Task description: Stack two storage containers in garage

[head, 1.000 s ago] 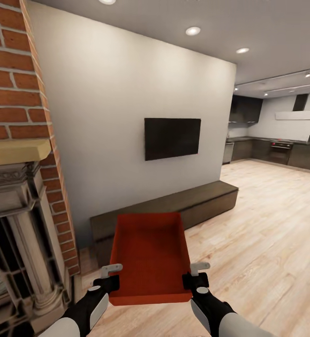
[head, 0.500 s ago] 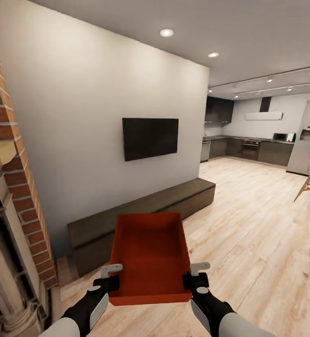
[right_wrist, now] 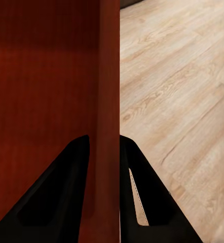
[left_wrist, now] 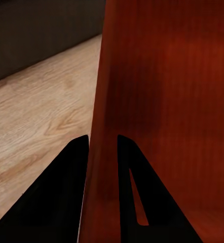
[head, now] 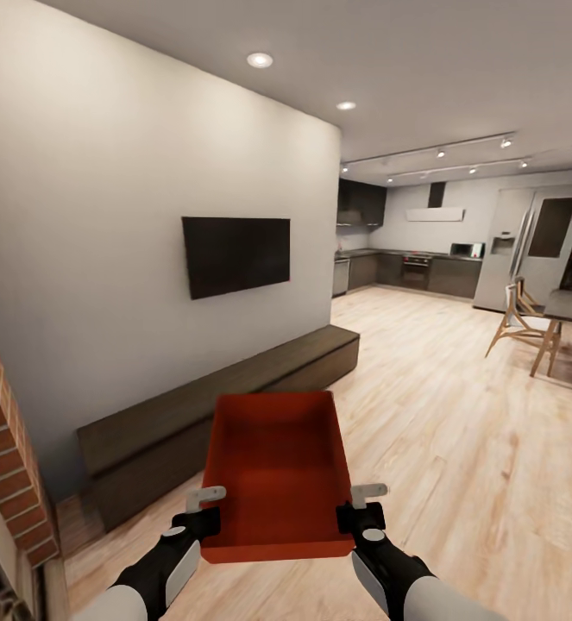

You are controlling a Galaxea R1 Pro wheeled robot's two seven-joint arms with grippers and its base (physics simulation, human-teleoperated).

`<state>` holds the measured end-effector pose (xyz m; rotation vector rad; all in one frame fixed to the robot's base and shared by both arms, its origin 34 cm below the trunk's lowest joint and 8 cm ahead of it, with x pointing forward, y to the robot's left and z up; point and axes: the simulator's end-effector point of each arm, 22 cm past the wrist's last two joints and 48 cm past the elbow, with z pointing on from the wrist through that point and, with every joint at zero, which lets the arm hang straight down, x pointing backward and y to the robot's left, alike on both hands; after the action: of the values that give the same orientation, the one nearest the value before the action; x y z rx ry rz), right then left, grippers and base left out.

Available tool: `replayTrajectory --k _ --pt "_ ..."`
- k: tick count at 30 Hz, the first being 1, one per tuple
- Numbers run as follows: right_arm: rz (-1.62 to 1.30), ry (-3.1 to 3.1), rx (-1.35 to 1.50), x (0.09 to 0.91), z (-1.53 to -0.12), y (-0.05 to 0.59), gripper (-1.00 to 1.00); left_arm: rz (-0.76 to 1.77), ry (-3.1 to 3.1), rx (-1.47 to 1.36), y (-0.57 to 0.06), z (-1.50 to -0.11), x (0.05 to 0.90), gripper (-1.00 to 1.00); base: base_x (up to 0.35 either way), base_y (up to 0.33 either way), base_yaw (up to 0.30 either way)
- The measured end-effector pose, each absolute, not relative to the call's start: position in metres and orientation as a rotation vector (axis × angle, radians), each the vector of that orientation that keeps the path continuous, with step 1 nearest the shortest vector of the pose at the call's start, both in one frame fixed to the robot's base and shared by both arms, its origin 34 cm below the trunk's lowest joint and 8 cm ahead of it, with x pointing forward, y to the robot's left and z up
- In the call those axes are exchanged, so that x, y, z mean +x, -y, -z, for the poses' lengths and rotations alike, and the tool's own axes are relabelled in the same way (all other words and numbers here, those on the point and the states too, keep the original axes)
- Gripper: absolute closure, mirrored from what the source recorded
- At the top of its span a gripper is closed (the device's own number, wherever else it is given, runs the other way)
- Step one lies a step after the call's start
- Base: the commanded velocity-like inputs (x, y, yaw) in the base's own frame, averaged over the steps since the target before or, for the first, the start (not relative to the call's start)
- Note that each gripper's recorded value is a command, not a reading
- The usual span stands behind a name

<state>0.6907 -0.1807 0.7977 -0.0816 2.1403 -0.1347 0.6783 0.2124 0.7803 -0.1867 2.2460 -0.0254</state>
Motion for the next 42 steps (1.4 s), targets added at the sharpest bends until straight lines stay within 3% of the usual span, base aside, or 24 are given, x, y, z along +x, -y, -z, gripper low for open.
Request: replayTrajectory --k 42 --pt "0.136 -2.140 -0.081 0.6909 -0.7978 0.1812 1.00 0.025 -2.245 -0.184 -0.2119 -0.7807 0.6785 1.00 0.000 0.000 -0.288"
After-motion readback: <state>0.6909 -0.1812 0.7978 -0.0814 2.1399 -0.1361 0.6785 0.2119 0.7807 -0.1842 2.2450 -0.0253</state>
